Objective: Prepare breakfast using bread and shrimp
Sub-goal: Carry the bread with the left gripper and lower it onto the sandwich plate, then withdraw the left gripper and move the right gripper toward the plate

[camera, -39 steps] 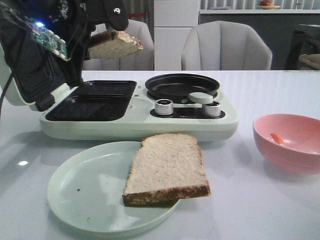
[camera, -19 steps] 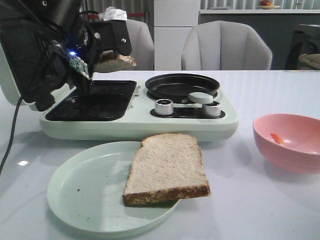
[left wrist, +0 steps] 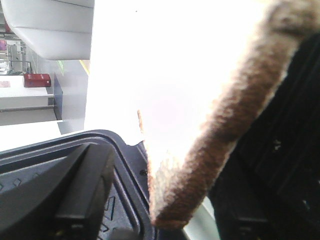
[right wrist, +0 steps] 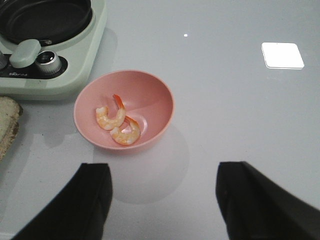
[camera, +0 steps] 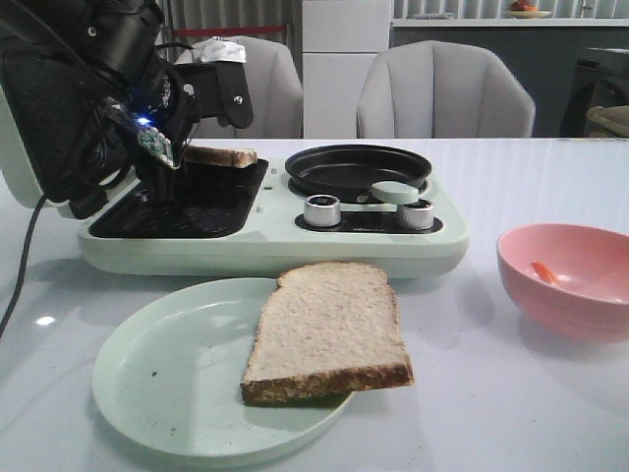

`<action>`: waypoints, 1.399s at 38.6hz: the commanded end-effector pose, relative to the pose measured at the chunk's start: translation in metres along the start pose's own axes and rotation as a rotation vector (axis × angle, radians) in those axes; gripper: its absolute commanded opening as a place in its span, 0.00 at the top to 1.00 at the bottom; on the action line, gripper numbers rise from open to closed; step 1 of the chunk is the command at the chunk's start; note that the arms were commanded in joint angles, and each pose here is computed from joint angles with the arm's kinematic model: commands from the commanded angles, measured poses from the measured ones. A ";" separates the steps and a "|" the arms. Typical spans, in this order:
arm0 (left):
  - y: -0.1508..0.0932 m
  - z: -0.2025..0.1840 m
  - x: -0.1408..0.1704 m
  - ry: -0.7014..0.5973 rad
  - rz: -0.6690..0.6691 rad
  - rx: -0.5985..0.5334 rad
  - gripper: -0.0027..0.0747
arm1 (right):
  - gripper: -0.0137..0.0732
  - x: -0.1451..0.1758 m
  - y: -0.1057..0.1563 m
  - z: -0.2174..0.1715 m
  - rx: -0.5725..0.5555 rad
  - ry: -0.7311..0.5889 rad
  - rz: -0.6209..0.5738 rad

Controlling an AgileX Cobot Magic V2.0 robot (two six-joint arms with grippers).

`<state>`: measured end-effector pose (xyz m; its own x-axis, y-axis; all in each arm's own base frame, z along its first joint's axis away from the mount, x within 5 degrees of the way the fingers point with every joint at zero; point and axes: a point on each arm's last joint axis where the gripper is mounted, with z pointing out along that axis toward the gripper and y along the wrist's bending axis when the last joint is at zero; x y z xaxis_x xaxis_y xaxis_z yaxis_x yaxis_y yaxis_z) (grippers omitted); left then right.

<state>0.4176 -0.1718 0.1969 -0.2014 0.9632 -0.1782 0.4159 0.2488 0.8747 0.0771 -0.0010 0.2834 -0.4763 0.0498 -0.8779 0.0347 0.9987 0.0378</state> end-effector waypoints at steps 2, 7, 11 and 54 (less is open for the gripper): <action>0.035 -0.018 -0.002 0.009 -0.036 -0.113 0.35 | 0.21 -0.014 0.000 -0.001 0.003 -0.081 -0.011; 0.037 -0.031 -0.004 0.008 -0.118 -0.070 0.35 | 0.21 -0.014 0.000 -0.001 0.003 -0.081 -0.011; 0.038 -0.046 -0.005 0.023 -0.127 0.012 0.35 | 0.21 -0.014 0.000 -0.001 0.003 -0.081 -0.011; 0.057 -0.325 0.103 -0.194 -0.981 0.520 0.35 | 0.21 -0.014 0.000 -0.001 -0.003 -0.082 -0.003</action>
<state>0.1484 -0.0988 0.3684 -0.5729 0.3673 -0.7328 0.4544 0.8863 0.0890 0.0771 -0.0010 0.2833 -0.4768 0.0498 -0.8776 0.0347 0.9987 0.0379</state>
